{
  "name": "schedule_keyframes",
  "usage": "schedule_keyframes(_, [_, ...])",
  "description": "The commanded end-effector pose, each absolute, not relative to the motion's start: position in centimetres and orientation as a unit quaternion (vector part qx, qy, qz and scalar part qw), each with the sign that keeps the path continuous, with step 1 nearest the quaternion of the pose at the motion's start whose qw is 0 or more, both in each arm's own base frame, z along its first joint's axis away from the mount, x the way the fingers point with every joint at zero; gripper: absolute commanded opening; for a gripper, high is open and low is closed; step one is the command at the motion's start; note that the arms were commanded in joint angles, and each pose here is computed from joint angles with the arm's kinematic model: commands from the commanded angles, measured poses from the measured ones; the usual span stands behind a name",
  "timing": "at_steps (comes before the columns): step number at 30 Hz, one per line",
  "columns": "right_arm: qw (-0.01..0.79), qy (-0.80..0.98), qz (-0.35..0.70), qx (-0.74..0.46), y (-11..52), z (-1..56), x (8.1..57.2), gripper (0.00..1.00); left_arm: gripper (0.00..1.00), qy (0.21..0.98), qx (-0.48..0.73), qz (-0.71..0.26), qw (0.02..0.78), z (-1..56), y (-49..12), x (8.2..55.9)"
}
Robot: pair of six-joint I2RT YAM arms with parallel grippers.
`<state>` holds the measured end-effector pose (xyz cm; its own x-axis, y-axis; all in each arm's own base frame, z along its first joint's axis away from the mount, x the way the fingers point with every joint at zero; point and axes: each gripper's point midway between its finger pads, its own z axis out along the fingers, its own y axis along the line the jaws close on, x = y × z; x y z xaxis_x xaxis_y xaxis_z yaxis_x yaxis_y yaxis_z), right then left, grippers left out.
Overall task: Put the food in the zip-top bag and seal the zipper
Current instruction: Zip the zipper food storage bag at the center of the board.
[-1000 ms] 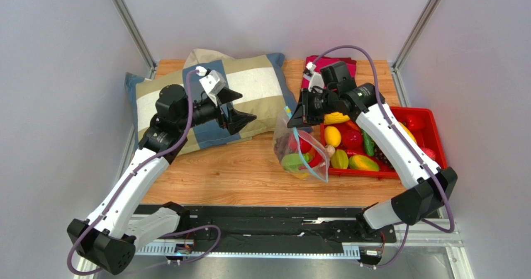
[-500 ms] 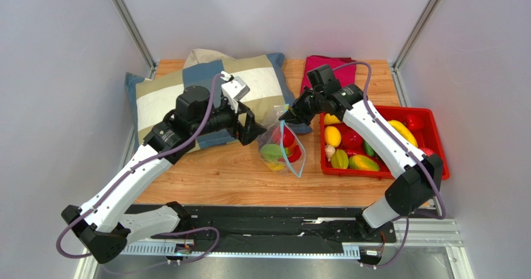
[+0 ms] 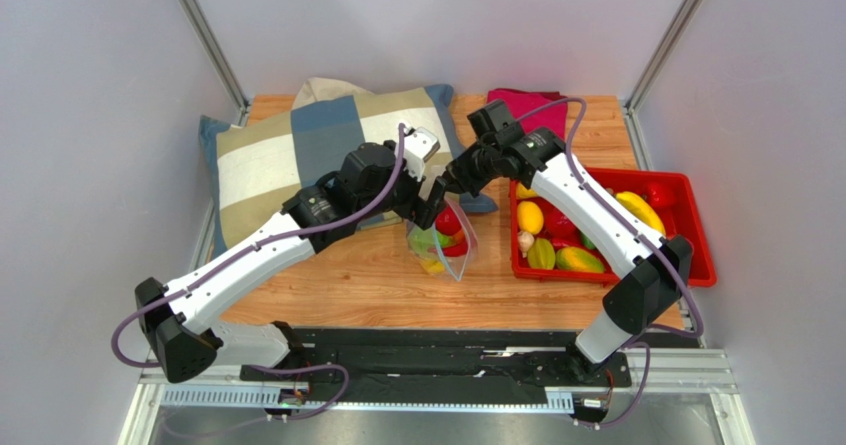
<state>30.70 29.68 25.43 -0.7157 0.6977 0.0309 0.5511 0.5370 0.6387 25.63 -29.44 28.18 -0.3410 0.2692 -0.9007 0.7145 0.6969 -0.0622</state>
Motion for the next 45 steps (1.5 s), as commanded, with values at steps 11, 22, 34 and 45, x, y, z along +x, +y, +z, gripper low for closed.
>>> schedule_keyframes(11, [0.127,0.84,0.33,0.412,30.2,27.4,31.7,0.0,0.84,0.797,0.217,-0.235,0.512,27.8,-31.3,27.2])
schedule_keyframes(22, [0.109,0.838,0.329,0.421,30.6,27.2,31.0,0.0,0.74,0.826,0.162,-0.179,0.51,25.1,-30.3,29.2])
schedule_keyframes(34, [0.105,0.837,0.319,0.431,30.3,26.3,31.0,0.0,0.99,0.787,0.167,-0.259,0.535,27.8,-31.3,27.2])
schedule_keyframes(45, [0.094,0.837,0.319,0.435,30.7,26.3,31.0,0.0,0.99,0.812,0.135,-0.209,0.528,25.5,-31.8,29.5])
